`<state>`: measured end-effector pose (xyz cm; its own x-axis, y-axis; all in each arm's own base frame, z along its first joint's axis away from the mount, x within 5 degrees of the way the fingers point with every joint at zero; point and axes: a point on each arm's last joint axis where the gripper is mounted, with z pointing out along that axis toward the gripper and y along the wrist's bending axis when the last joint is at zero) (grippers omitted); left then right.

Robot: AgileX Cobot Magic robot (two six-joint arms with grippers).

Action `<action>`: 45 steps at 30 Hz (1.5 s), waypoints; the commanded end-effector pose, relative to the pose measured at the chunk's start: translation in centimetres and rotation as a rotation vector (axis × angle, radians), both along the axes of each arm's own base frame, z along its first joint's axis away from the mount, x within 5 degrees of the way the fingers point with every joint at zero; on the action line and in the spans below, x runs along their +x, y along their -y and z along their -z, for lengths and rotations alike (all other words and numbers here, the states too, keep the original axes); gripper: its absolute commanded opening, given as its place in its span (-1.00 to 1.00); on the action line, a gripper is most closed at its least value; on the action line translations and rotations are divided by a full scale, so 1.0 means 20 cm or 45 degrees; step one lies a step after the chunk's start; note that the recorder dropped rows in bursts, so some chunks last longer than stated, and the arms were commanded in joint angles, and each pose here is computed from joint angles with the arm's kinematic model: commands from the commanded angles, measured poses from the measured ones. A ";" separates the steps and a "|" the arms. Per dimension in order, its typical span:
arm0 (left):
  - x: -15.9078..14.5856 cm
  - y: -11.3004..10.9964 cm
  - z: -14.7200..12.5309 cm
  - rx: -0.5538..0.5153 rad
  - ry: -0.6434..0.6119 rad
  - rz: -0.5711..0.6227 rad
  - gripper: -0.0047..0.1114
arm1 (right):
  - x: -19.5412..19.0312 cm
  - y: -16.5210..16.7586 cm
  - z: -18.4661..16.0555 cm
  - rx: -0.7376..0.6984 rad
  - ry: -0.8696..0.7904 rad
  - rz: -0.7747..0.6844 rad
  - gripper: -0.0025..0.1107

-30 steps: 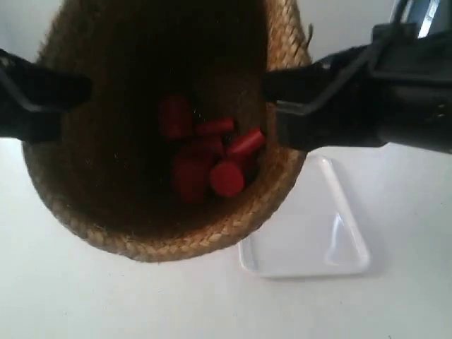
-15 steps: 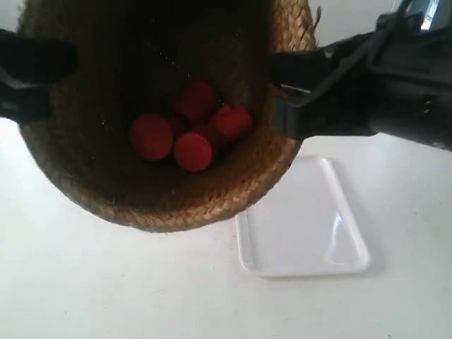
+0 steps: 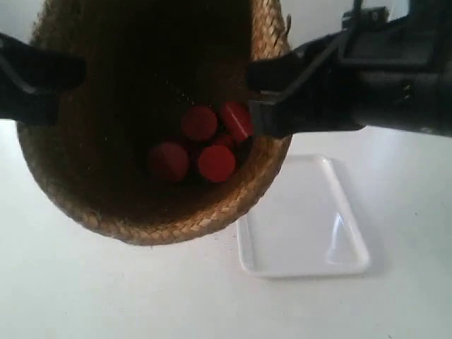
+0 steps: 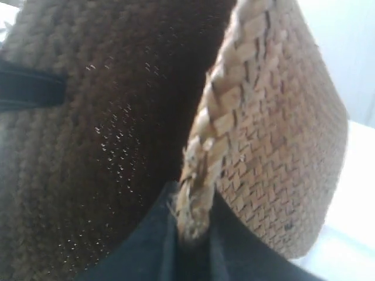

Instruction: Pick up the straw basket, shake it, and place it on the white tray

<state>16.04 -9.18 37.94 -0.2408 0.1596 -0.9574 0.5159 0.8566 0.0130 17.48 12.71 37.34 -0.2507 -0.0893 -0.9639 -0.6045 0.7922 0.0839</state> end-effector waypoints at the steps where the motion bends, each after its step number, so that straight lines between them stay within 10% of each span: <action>1: 0.05 0.00 0.05 0.105 0.084 -0.011 -0.92 | 0.06 0.01 0.04 -0.057 0.180 0.057 -0.96; 4: 0.10 0.02 0.11 0.097 -0.050 -0.030 -0.92 | 0.13 -0.02 0.14 -0.084 -0.024 0.064 -0.96; 9: -0.08 -0.02 -0.16 -0.048 0.188 0.029 -0.92 | -0.07 0.02 -0.14 0.093 0.144 -0.016 -0.96; 16: 0.07 0.02 0.07 0.020 -0.093 -0.029 -0.92 | 0.07 -0.02 0.08 0.003 -0.055 0.052 -0.96; 22: -0.02 -0.01 -0.04 0.133 0.174 0.032 -0.92 | -0.07 0.05 -0.12 -0.011 0.228 -0.007 -0.96; 32: 0.04 -0.01 -0.03 0.002 0.050 -0.046 -0.92 | -0.01 0.05 -0.01 -0.185 0.086 0.000 -0.96; 45: 0.17 0.06 -0.04 -0.047 -0.321 -0.124 -0.92 | 0.08 0.16 0.04 0.028 -0.247 0.302 -0.96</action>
<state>17.96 -9.80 39.10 -0.4280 0.0885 -0.8994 0.4399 0.8897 -0.1218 17.95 10.45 36.70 -0.4023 -0.0084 -0.9155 -0.4548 0.8697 0.1918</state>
